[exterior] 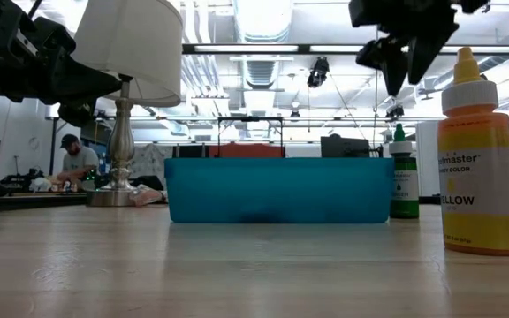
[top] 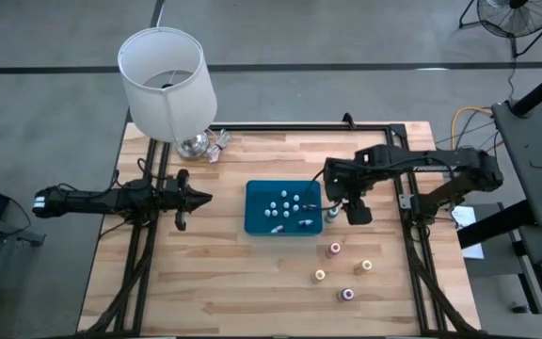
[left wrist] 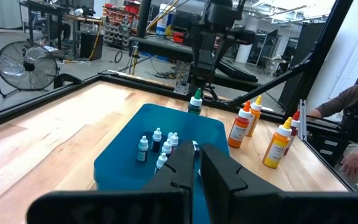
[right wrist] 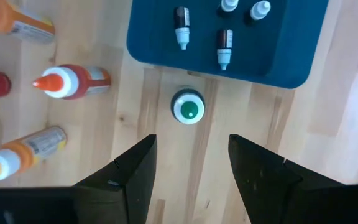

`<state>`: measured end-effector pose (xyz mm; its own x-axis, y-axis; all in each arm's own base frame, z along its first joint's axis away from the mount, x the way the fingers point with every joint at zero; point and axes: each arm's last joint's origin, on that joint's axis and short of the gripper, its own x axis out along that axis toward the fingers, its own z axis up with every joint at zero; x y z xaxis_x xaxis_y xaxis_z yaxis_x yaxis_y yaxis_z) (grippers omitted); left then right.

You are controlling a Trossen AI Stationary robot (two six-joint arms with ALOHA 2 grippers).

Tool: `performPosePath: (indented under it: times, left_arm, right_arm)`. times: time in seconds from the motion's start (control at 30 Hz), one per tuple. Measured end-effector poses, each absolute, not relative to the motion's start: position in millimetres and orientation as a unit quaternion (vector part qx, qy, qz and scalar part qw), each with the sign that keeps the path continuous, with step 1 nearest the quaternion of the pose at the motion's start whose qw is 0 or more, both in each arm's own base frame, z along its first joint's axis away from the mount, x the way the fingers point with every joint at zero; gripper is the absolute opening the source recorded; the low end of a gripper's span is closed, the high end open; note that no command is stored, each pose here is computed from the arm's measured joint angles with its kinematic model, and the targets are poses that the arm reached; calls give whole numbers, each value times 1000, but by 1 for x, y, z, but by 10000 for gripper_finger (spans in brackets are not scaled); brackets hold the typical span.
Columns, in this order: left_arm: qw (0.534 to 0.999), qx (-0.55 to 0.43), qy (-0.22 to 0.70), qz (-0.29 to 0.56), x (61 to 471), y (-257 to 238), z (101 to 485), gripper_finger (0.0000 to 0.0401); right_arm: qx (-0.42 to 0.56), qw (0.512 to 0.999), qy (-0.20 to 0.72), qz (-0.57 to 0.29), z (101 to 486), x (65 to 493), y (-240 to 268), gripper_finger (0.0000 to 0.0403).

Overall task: Pick & Place food coloring
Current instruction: Put the large green food coloring bottle into the blue bin

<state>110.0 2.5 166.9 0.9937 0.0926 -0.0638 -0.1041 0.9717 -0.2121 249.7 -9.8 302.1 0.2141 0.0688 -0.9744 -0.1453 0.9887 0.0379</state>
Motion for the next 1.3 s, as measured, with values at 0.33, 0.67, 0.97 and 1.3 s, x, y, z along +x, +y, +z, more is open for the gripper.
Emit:
performPosePath:
  times: [0.33,0.67,0.97,1.3]
  left_arm:
    - [993,-108,27,50,110,2,167,2]
    - [993,-108,27,50,110,2,167,2]
    - [993,-108,27,49,110,2,167,2]
    - [993,-108,27,50,110,3,167,2]
  right_arm:
    - [-37,777,624,72,273,251,-14,192]
    - [-35,782,617,74,249,252,-14,192]
    - [-35,786,612,74,236,251,-14,192]
    - [-37,794,602,74,227,252,-14,192]
